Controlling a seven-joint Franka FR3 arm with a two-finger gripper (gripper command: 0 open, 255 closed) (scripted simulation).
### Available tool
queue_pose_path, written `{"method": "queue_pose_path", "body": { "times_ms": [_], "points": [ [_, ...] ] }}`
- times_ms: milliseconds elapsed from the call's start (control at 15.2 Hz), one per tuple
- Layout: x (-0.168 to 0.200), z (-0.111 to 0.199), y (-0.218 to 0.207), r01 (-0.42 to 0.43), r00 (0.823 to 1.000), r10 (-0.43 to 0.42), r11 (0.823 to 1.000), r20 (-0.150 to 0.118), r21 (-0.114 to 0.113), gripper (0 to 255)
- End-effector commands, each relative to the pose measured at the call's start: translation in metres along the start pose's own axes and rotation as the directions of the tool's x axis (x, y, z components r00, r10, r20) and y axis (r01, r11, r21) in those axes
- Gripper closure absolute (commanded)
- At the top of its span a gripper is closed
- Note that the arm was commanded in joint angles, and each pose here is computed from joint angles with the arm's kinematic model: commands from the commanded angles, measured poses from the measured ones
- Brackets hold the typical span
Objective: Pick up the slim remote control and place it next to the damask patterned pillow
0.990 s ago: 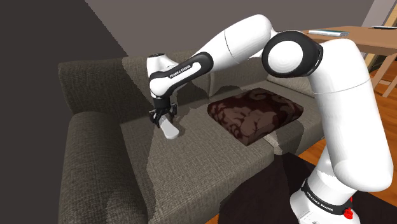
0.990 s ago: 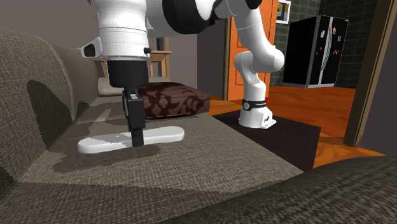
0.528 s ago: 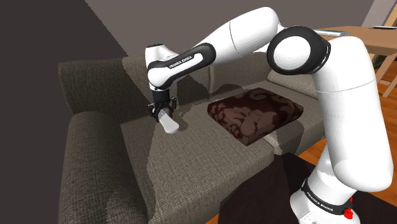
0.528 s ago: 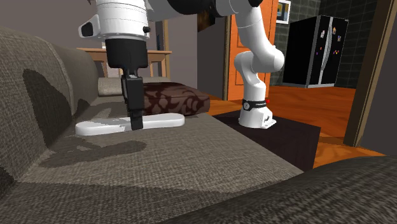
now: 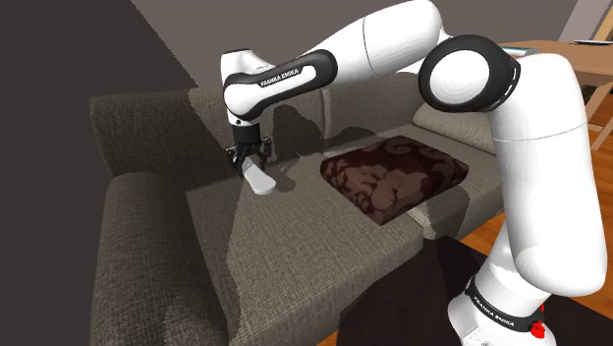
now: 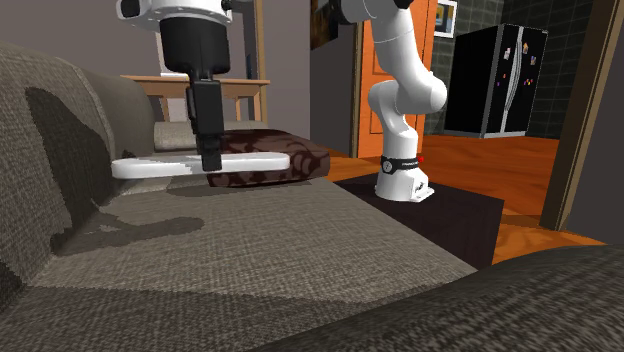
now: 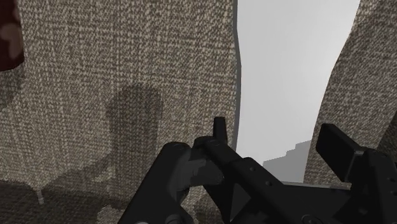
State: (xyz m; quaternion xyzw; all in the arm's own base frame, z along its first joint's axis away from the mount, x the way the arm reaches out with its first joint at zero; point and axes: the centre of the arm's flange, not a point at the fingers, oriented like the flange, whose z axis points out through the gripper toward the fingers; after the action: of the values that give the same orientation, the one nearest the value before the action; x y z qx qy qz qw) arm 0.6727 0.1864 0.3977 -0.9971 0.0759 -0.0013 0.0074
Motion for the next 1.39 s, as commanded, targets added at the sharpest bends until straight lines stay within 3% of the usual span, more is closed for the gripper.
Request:
{"method": "queue_pose_path", "body": {
  "times_ms": [0,792,1320],
  "points": [
    [0.000,-0.010,0.000,0.000,1.000,0.000,1.000,0.000,0.000,255],
    [0.000,-0.069,-0.001,0.000,1.000,0.000,1.000,0.000,0.000,255],
    [0.006,-0.071,0.105,0.000,1.000,0.000,1.000,0.000,0.000,255]
  ]
}}
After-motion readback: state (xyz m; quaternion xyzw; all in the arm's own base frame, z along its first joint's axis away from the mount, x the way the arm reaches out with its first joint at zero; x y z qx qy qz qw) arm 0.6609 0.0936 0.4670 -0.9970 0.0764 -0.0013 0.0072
